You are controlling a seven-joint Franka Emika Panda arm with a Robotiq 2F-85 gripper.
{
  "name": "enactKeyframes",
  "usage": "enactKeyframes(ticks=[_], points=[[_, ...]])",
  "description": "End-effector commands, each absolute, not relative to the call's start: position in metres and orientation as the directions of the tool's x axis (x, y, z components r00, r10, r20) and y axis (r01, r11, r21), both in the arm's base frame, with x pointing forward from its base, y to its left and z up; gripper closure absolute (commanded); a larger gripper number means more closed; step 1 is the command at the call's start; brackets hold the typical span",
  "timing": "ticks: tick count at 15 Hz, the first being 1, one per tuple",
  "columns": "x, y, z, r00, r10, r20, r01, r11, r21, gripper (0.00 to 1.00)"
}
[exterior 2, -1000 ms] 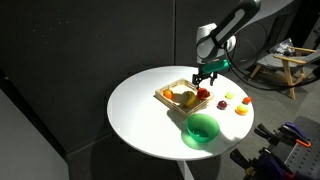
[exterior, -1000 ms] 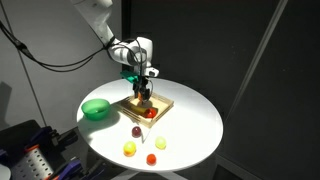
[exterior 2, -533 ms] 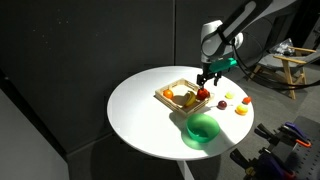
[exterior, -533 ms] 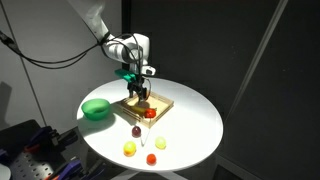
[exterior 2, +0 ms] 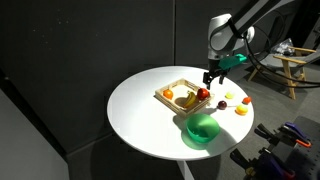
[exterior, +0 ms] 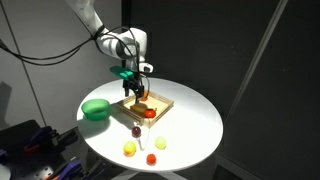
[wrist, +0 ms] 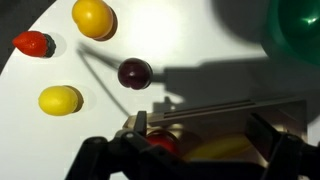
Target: Put the banana in the crate
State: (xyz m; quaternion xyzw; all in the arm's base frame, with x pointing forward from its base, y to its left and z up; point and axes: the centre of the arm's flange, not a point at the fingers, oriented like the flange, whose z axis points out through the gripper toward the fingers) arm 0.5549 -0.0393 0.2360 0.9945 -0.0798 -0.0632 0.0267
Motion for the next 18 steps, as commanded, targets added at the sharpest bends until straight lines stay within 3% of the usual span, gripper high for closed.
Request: enactKeyframes(ticks=[1, 18], points=[[0.528, -0.037, 0.255, 0.984, -0.131, -0.123, -0.124, -0.990, 0.065, 0.00], [0.442, -0.028, 0.325, 0.975, -0.214, -0.056, -0.209, -0.974, 0.083, 0.00]])
